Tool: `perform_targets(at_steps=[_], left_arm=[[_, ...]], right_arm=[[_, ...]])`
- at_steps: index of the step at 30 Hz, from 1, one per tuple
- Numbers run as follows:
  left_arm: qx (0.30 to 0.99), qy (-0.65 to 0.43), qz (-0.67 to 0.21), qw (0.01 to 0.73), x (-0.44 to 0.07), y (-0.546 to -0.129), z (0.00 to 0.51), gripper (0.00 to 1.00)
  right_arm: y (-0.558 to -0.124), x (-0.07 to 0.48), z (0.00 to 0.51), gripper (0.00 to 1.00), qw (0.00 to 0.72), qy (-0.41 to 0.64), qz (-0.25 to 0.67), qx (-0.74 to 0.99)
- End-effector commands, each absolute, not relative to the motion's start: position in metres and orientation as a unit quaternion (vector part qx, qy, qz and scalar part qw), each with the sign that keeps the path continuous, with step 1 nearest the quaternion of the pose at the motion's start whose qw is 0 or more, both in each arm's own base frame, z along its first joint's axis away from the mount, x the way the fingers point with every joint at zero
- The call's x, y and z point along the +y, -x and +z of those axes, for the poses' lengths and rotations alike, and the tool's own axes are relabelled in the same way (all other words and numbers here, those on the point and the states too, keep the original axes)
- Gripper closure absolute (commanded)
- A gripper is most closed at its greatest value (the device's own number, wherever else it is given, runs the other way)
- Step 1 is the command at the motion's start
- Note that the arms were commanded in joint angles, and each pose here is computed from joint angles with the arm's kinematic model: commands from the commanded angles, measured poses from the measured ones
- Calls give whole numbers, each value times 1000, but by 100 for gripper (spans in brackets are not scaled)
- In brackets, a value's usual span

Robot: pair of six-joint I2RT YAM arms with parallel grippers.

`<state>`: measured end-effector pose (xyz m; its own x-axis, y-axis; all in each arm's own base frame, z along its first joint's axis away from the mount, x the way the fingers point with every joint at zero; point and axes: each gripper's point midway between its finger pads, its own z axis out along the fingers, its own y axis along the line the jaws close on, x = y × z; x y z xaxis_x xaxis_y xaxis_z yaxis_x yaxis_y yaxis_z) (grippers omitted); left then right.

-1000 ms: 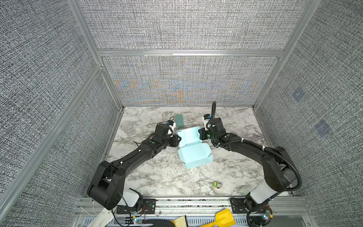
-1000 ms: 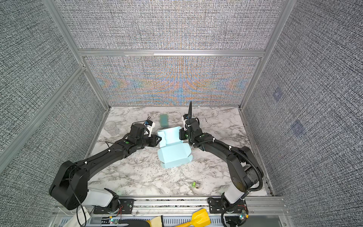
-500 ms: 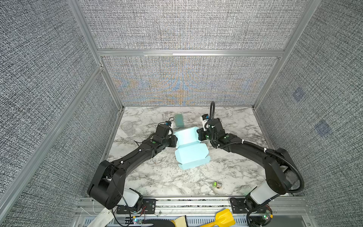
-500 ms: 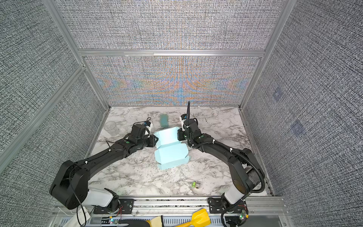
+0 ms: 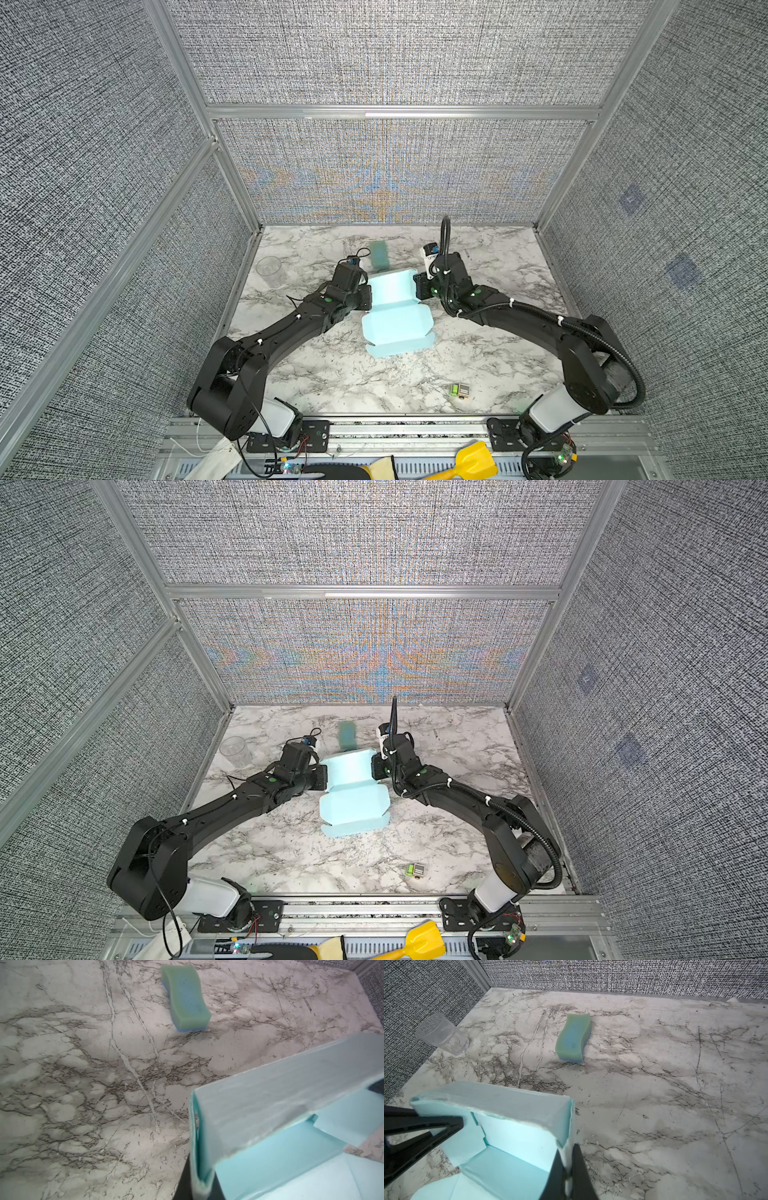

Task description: Fold the paper box

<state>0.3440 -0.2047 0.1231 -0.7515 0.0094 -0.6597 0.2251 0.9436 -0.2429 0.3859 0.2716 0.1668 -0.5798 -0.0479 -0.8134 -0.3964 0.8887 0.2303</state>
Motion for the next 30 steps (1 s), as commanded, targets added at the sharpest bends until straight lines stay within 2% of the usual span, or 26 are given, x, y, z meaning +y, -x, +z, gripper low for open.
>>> perform_targets(at_steps=[1, 4, 18, 19, 26, 30], left_arm=[[930, -50, -112, 346, -190, -345, 118, 97], [931, -50, -102, 348, -189, -345, 118, 100], [916, -67, -59, 391, -191, -340, 114, 100], [913, -67, -57, 398, -191, -340, 114, 100], [897, -59, -36, 436, -187, -342, 116, 100], [901, -59, -26, 428, -187, -344, 111, 100]], right_arm=[[-393, 265, 177, 100, 465, 100, 192, 858], [-393, 263, 175, 100, 468, 93, 190, 858], [-394, 266, 169, 100, 493, 97, 200, 841], [-389, 263, 155, 100, 486, 100, 198, 846], [-385, 270, 143, 100, 485, 123, 214, 839], [-385, 270, 133, 100, 468, 120, 210, 850]])
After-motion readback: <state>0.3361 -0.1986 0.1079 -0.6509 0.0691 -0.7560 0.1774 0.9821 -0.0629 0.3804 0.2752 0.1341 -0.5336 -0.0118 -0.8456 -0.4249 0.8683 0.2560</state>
